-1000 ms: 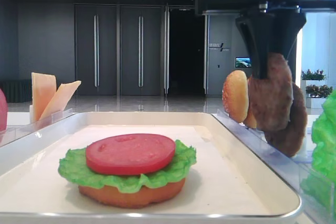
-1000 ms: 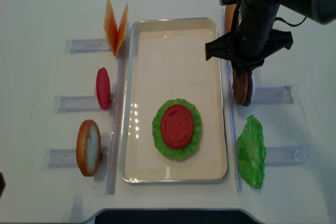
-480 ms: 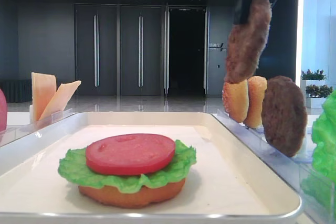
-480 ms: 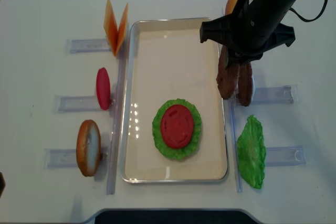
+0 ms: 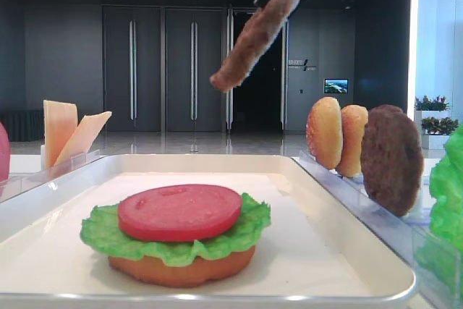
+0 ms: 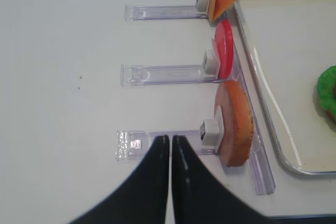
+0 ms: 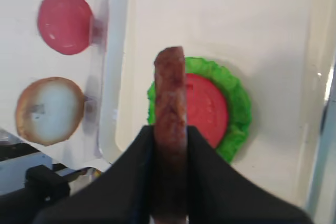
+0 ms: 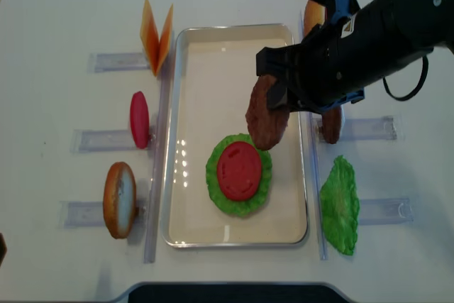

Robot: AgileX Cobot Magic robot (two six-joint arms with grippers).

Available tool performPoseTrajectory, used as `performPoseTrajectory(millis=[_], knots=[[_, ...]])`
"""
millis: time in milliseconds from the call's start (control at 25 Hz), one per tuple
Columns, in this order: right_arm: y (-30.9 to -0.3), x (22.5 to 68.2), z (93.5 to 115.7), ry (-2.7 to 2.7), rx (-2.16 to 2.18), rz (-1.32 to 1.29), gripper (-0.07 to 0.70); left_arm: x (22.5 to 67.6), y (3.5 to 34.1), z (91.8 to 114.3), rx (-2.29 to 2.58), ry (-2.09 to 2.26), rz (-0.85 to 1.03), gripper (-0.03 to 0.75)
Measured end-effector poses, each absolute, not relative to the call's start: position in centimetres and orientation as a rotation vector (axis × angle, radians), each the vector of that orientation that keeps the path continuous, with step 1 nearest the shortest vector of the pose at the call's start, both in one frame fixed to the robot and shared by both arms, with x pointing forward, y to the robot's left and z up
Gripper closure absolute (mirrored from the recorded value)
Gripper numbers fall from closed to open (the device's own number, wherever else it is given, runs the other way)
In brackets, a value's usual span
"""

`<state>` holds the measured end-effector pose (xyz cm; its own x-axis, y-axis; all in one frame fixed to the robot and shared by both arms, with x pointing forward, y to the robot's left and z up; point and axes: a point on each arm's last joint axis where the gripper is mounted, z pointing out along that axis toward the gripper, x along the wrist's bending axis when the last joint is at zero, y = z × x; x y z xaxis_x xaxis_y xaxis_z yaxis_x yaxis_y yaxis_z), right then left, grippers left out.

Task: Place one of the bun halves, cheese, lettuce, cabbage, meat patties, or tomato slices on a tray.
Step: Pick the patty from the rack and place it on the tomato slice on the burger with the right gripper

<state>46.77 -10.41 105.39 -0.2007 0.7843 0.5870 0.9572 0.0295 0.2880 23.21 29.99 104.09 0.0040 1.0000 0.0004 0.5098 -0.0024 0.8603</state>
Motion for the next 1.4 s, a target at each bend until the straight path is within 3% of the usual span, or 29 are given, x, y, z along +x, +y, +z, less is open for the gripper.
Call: performPoseTrajectory(millis=[280,760,1400], knots=[[-10.3,45.4,103.7,-1.916,-1.675,-1.102,0.495,23.2,30.0,104.1,1.594,1.588,0.905,0.714],[-10.0,45.4,103.5,-1.906,-1.632,-1.131,0.495,23.2,30.0,104.1,1.594,1.588,0.905,0.715],[-7.8,47.2,97.9,-1.925,-1.500,-1.037,0.495,23.2,30.0,104.1,1.594,1.588,0.905,0.715]])
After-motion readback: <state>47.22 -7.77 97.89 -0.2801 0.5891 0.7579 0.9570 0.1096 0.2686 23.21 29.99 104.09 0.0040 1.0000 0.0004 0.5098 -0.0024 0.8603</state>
